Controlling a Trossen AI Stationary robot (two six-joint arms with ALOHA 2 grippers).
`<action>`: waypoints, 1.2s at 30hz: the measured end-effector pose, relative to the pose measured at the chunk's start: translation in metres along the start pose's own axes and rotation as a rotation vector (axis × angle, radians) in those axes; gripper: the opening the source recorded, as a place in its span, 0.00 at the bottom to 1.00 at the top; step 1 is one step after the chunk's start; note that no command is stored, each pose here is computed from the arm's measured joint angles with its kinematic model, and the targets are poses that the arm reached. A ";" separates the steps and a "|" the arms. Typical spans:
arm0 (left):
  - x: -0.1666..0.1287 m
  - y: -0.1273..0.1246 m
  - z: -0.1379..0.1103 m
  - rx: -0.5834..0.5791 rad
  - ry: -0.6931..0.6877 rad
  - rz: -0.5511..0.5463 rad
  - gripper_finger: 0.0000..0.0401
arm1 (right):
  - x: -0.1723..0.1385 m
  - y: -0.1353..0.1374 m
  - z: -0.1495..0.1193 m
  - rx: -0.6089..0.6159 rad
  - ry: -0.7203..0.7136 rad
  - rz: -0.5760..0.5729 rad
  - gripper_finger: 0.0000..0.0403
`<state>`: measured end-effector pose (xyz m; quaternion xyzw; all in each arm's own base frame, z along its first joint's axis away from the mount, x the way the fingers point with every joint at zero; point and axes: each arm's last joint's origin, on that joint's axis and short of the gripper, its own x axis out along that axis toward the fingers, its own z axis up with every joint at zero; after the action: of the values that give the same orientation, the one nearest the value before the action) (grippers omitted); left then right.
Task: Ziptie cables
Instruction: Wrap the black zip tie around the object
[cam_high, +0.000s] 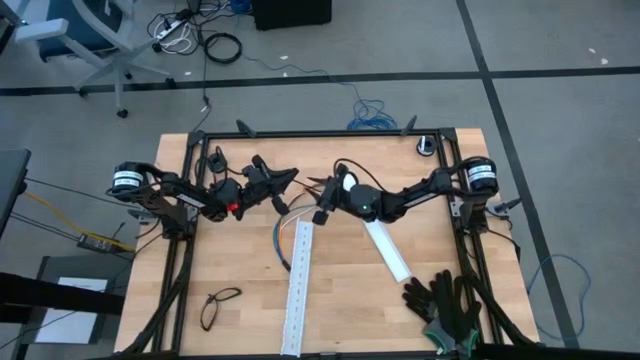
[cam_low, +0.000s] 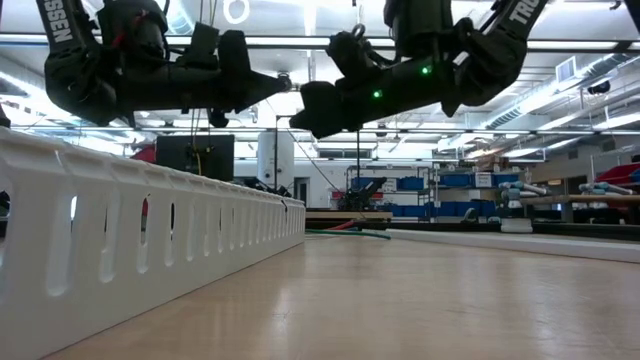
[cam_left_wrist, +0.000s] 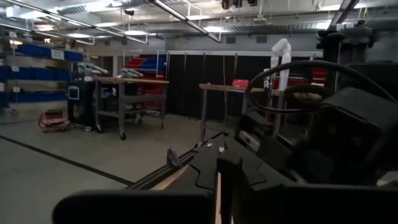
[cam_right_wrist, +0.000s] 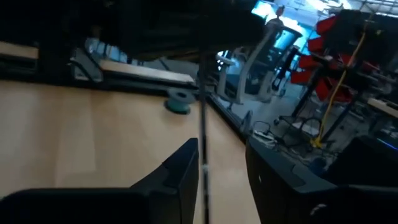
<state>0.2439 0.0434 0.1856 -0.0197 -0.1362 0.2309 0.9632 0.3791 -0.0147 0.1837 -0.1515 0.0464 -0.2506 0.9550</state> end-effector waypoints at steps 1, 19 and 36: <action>0.000 0.000 0.000 -0.011 0.000 0.000 0.00 | 0.002 -0.001 0.001 0.002 -0.008 0.006 0.28; 0.009 -0.004 0.002 -0.008 0.019 -0.035 0.00 | 0.023 -0.002 0.008 -0.046 0.140 0.154 0.13; -0.053 0.019 0.024 0.125 0.314 0.065 0.00 | 0.027 -0.013 -0.016 0.180 0.326 0.454 0.00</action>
<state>0.1838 0.0364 0.1930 -0.0001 0.0315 0.2640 0.9640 0.3933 -0.0433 0.1723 -0.0097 0.2094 -0.0546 0.9762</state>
